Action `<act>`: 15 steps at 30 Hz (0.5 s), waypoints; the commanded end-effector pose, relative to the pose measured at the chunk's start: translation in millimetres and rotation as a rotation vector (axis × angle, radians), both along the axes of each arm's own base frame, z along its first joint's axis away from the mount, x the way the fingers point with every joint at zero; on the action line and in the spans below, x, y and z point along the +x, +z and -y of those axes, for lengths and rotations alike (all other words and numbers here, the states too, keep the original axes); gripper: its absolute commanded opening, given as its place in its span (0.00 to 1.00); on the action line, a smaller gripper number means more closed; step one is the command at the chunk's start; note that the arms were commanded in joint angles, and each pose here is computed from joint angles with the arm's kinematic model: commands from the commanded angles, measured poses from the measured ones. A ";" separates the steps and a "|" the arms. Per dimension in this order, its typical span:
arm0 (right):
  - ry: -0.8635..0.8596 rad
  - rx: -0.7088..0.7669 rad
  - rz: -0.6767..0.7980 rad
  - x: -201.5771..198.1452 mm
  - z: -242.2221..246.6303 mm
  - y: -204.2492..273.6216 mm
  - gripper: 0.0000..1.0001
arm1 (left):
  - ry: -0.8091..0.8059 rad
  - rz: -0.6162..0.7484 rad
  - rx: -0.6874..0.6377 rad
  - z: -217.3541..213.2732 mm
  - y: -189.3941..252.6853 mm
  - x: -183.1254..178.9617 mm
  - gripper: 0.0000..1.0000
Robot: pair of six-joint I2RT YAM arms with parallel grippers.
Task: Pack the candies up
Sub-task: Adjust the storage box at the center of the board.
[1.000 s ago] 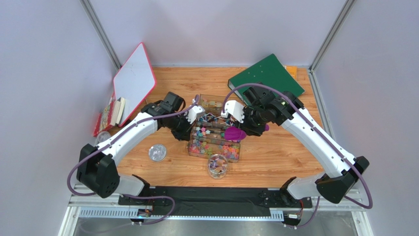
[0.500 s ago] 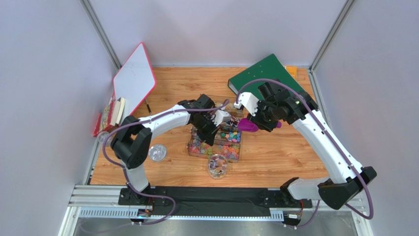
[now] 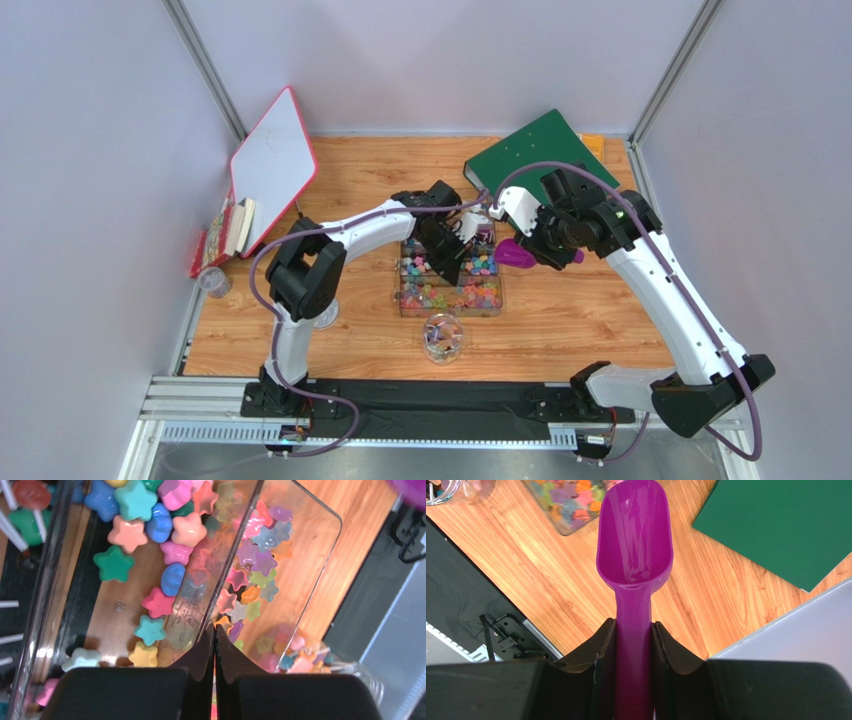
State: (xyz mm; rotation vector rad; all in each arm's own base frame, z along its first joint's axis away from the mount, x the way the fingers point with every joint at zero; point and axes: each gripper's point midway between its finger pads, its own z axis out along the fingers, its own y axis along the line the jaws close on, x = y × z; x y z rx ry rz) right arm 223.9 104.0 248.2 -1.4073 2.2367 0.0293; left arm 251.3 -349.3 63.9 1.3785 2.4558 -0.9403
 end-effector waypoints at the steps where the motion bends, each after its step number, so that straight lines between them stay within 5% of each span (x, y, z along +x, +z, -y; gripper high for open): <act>1: -0.015 -0.037 -0.070 -18.2 12.2 -6.6 0.00 | 0.035 0.158 0.002 11.8 -4.2 49.7 0.00; 9: 0.091 -0.080 -0.135 -31.1 15.2 -22.7 0.00 | 0.062 0.214 0.003 -2.5 8.2 60.7 0.00; 15: 0.225 -0.160 -0.136 -19.5 19.0 -26.2 0.00 | 0.020 0.266 -0.229 -7.0 108.5 40.5 0.00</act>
